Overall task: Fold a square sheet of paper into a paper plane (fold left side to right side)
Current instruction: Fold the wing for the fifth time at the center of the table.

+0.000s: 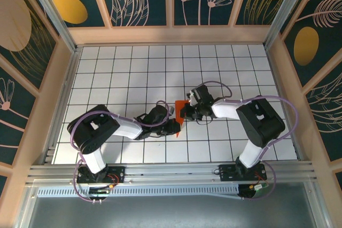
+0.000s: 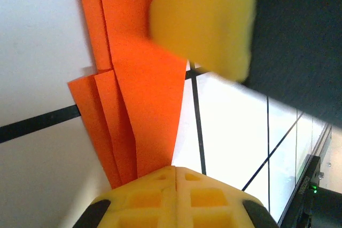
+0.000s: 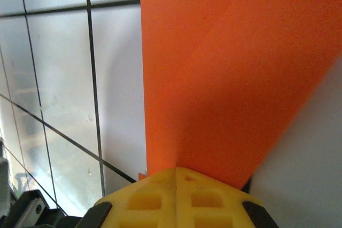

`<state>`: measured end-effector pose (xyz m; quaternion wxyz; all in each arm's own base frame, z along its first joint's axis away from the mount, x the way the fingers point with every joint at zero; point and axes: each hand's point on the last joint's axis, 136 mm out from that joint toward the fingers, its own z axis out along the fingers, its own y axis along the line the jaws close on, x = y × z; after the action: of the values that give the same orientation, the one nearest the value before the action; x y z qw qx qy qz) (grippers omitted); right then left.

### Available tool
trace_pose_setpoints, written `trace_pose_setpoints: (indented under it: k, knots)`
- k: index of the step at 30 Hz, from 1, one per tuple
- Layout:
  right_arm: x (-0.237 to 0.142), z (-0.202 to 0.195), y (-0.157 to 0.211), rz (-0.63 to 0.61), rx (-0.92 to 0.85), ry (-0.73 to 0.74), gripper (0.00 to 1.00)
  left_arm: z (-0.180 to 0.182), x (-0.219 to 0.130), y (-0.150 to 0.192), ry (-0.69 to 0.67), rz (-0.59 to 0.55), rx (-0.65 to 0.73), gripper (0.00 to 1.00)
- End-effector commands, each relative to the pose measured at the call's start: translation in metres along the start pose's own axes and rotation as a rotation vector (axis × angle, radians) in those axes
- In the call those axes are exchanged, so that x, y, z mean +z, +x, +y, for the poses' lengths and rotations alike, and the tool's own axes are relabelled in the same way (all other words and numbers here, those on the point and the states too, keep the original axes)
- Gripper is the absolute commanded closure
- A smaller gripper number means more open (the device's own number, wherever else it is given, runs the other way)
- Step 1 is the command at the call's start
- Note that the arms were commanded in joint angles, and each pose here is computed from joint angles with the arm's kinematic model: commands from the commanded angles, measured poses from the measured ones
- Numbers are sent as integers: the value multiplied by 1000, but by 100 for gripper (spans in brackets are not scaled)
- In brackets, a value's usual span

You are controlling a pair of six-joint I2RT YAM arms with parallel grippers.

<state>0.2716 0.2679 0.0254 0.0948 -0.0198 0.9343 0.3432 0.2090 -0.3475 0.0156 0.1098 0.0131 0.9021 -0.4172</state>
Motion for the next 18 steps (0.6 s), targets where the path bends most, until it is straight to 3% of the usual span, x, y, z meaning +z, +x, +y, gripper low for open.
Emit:
trace_pose_setpoints:
  k: [1,9,18]
  knots:
    - [-12,14,-15,-48,-43,-52,100,36,-2,17,-106,37,-50,100]
    - [-5,27,-22,-52,-83,-125,100,37,-1,18,-105,40,-47,100]
    - [11,-4,-32,-56,-35,-63,100,37,-3,18,-104,40,-46,100]
